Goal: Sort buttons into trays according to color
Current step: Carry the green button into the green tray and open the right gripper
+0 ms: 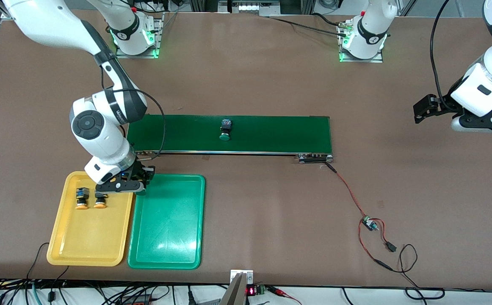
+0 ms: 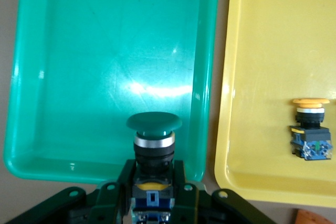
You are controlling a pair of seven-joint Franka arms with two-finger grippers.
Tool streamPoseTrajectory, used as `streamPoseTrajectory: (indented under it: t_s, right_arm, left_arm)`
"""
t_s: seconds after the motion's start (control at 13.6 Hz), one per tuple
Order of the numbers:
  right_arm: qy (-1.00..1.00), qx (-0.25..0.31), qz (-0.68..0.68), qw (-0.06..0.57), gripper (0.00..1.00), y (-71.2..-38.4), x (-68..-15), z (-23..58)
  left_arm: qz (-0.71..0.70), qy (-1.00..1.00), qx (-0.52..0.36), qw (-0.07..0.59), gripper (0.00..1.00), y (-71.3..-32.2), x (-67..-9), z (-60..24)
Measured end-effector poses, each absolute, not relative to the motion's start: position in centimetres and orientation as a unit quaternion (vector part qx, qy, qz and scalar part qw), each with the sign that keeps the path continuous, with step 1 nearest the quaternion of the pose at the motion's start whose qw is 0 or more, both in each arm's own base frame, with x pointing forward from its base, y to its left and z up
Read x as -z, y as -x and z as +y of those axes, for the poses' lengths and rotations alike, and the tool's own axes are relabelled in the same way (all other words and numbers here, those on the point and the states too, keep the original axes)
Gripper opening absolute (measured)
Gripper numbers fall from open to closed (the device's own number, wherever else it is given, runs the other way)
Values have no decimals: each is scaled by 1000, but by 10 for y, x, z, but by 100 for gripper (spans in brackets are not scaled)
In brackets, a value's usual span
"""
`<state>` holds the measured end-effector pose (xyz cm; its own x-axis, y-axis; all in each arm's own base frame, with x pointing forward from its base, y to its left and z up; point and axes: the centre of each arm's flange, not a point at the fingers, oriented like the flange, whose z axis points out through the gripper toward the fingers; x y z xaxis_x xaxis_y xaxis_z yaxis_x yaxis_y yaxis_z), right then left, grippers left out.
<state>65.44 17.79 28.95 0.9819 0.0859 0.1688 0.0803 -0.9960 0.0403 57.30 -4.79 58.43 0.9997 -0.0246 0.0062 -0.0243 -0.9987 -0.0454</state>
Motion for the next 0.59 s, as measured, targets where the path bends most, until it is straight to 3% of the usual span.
streamPoseTrajectory:
  t_s: [0.59]
  right_arm:
    - [-992,-112,51,14,33,-666,-226,161]
  left_arm:
    - [12,1000,5,23,100,-574,-584,-47]
